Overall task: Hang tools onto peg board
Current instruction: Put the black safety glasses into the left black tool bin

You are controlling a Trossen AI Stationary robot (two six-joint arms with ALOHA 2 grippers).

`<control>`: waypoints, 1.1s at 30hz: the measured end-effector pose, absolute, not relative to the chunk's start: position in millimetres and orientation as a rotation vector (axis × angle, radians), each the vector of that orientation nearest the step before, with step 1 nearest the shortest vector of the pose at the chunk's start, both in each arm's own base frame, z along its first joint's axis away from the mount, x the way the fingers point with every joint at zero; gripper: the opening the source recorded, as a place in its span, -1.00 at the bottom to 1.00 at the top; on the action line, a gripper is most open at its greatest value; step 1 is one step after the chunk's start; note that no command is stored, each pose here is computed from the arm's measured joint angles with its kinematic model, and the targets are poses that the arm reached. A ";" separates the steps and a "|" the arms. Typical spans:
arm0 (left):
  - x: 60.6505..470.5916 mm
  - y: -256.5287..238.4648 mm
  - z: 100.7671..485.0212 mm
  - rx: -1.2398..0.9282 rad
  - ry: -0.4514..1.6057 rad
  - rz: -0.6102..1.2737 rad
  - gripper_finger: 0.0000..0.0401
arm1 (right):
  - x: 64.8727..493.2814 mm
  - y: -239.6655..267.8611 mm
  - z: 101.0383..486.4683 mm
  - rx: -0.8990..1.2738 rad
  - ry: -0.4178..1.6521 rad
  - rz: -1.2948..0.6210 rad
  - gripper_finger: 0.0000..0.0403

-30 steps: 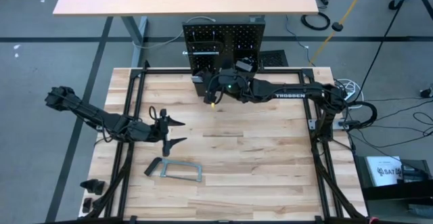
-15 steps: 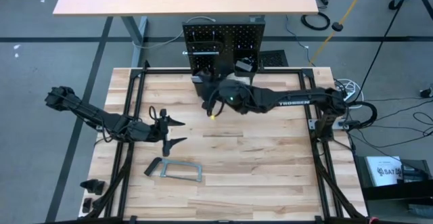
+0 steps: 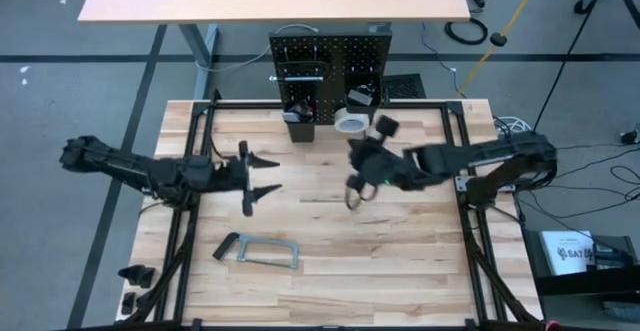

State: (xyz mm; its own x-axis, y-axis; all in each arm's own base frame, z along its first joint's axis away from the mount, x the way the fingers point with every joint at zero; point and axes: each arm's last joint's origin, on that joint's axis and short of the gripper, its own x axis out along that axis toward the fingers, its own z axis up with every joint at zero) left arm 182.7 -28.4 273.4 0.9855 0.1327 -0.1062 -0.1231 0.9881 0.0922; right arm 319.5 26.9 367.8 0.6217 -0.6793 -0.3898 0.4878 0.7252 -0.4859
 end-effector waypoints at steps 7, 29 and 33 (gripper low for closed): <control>185.0 -0.3 323.5 0.126 0.132 0.166 0.16 | 264.8 40.6 313.8 -0.235 0.555 -0.757 -1.00; 249.5 100.8 381.2 0.163 0.588 0.312 -0.98 | 227.3 34.4 282.6 -0.146 0.473 -0.720 -1.00; 253.9 113.5 376.3 0.118 0.649 0.277 -0.99 | 227.3 34.4 282.6 -0.149 0.474 -0.719 -1.00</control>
